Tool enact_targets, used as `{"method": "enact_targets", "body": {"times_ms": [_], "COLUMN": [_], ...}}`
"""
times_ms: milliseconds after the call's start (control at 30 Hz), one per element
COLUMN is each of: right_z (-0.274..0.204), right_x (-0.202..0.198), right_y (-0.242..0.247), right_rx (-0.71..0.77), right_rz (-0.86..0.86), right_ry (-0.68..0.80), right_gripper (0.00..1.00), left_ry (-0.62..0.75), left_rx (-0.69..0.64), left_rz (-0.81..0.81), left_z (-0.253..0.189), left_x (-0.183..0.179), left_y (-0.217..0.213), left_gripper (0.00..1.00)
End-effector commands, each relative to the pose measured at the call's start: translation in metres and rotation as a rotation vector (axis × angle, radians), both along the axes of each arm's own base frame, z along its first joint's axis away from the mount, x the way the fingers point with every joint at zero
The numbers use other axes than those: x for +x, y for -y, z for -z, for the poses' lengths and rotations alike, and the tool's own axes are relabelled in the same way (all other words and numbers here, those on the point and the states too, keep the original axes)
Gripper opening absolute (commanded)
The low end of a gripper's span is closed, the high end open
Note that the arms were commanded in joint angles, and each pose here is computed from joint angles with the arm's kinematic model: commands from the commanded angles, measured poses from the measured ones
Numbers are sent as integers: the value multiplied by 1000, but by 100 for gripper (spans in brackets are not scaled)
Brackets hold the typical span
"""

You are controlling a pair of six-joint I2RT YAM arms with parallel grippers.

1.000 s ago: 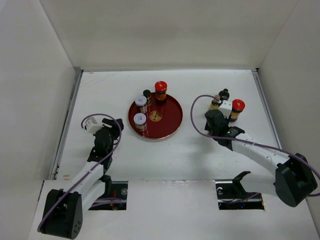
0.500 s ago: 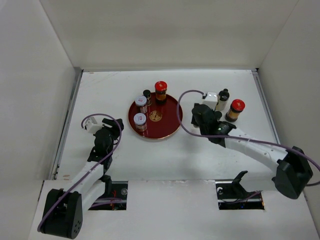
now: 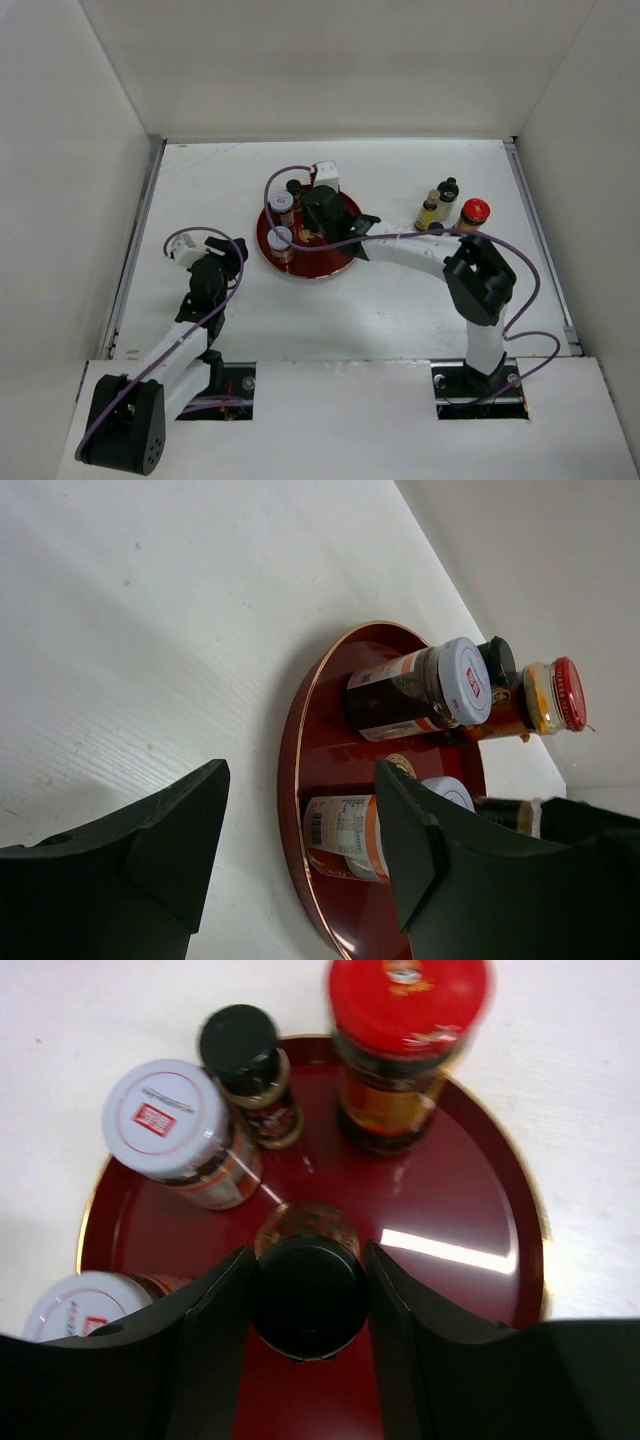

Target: Organize the condiment bottles

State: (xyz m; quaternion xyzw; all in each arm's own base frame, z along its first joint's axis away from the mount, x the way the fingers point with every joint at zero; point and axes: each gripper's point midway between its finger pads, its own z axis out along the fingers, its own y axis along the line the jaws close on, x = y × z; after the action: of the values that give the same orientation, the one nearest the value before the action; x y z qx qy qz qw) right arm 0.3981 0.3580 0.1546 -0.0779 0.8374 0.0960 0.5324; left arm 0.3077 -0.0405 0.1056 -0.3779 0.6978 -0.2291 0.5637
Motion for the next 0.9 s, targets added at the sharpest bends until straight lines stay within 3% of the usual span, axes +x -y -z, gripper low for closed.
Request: {"method": "enact_targets", "body": {"times_ms": [0, 233, 367, 500, 733, 867], "right_z": [-31, 9, 16, -17, -85, -76], "right_x": [15, 14, 12, 6, -13, -14], "right_y": [-36, -56, -60, -55, 12, 110], "right_rx": [78, 67, 69, 108, 180, 152], "right_rz": [-64, -108, -118, -121, -41, 162], "right_ry": [71, -2, -18, 27, 137, 154], "right_gripper": [38, 49, 68, 84, 83, 68], "left_ry": [57, 57, 65, 64, 59, 55], "left_rx": [0, -2, -8, -12, -14, -11], "left_rz": [4, -3, -9, -17, -12, -11], "left_z": [-18, -18, -19, -18, -17, -16], "left_x": [8, 8, 7, 6, 6, 7], "left_y": [1, -1, -3, -5, -4, -2], "left_gripper": [58, 58, 58, 58, 56, 56]}}
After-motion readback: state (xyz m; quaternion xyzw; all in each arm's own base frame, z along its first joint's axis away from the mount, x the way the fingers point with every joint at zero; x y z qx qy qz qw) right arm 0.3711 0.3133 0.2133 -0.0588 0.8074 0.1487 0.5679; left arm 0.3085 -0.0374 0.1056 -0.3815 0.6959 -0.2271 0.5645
